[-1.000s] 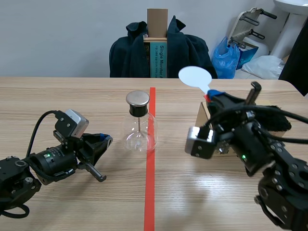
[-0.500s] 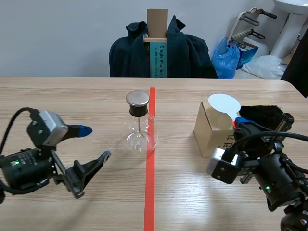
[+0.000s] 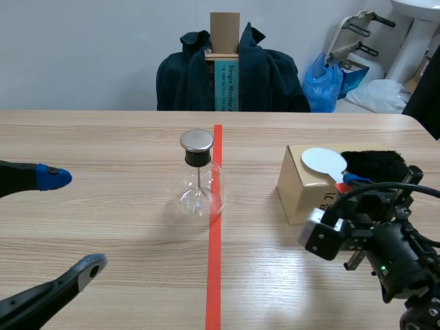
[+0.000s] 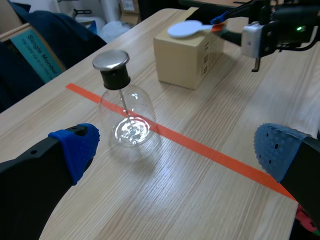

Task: Do the electroscope experiment.
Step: 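Put the plate down on the right, then return to the home posture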

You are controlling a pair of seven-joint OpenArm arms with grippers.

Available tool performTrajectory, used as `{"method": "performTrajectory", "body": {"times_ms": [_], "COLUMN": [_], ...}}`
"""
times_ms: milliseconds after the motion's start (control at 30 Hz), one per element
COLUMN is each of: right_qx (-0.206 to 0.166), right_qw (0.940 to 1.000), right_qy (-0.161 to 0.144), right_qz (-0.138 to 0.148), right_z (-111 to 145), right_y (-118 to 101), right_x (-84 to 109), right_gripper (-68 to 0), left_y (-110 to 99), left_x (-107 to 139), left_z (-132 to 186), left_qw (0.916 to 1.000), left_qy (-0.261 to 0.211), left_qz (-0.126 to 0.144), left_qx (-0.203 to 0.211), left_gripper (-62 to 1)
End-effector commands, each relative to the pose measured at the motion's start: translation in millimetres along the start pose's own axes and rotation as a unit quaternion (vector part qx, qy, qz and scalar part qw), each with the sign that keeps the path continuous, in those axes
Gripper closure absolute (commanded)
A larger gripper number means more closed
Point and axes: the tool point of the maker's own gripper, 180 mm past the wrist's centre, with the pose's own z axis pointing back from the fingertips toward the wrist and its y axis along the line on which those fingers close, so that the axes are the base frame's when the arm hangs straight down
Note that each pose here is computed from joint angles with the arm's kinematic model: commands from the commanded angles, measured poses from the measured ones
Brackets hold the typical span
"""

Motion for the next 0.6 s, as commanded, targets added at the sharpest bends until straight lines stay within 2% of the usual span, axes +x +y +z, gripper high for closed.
{"method": "performTrajectory", "body": {"times_ms": [0, 100, 167, 267, 400, 467, 567], "right_qx": [-0.019, -0.018, -0.019, -0.018, -0.013, -0.008, -0.013], "right_qw": [0.9998, 0.9998, 0.9998, 0.9998, 0.9994, 0.9987, 0.9956], "right_qy": [0.002, 0.003, 0.003, -0.001, -0.03, -0.04, -0.05], "right_qz": [0.005, 0.005, 0.005, -0.001, -0.01, -0.03, -0.078], "right_z": [-5, -4, -3, 1, 16, 25, 35], "right_y": [-13, -12, -12, -11, -9, -11, -27], "right_x": [-3.9, -4.0, -4.6, -5.2, -2.9, -5.4, -11.3], "right_gripper": [-28.3, -45.8, -50.9, -51.3, -51.3, -51.5, -51.5], "left_y": [-5, -17, -23, -27, -27, -27, -27], "left_x": [5, 12, 11, 9, 9, 9, 9], "left_z": [2, 7, 8, 9, 9, 9, 9], "left_qw": [0.9999, 0.9998, 0.9996, 0.9994, 0.9994, 0.9994, 0.9994], "left_qy": [-0.01, -0.007, 0.007, 0.016, 0.016, 0.016, 0.016], "left_qz": [0.011, 0.019, 0.022, 0.025, 0.027, 0.027, 0.027], "left_qx": [0.003, -0.009, -0.015, -0.019, -0.018, -0.018, -0.018], "left_gripper": [-62.3, -62.3, -62.3, -62.3, -62.3, -62.3, -62.3]}}
